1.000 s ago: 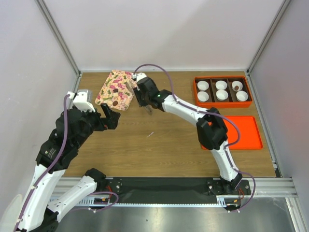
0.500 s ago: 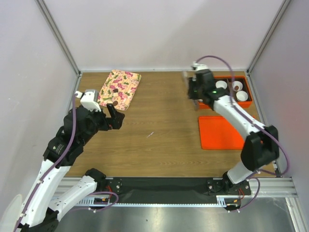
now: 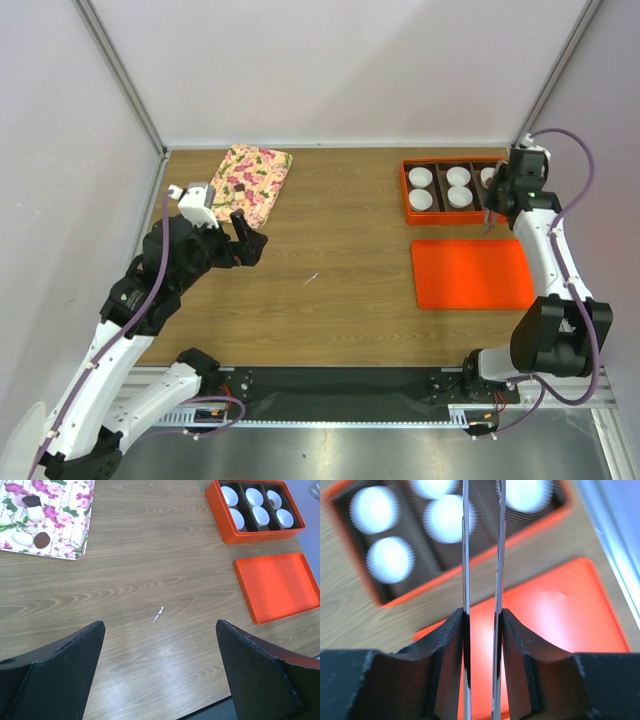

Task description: Pack the chocolate

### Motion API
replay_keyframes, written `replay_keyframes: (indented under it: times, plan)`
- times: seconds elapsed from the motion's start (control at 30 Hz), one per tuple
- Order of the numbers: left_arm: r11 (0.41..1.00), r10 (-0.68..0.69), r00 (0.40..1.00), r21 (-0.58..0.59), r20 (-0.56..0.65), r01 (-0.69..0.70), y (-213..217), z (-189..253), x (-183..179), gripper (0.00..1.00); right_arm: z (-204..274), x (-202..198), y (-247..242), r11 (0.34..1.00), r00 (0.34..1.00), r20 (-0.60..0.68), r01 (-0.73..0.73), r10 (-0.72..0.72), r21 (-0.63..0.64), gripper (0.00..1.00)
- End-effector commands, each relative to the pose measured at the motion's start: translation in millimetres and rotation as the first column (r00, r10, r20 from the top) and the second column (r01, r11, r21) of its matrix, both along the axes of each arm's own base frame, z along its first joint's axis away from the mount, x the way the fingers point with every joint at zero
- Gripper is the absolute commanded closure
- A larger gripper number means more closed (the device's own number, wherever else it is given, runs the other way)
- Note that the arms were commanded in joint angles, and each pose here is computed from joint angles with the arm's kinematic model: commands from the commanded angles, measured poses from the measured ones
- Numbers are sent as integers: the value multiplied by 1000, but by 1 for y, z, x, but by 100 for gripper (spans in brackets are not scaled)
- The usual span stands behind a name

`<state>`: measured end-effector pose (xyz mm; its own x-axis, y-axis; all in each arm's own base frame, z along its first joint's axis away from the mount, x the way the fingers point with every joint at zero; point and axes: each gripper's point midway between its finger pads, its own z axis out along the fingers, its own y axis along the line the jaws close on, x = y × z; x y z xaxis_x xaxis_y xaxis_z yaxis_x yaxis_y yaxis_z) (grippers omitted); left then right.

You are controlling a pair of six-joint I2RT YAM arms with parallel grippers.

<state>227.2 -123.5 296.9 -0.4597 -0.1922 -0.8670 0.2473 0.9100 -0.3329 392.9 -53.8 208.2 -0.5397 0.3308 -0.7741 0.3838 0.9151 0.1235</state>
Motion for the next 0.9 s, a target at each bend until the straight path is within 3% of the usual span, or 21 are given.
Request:
replay_keyframes:
  times: [0.0,0.23,0.87]
  plan:
    - [999,-12,1000,-35,23,13,-6,7,4,0,-12,-9,-30,993,994,-39,104,-102,47,63]
    - [999,-12,1000,-41,22,12,-8,6,7,0,-23,-3,-59,979,984,-64,173,-167,112,62]
    - [1000,-9,1000,-11,29,9,-7,-2,13,0,-46,15,-62,972,984,-105,160,-144,170,61]
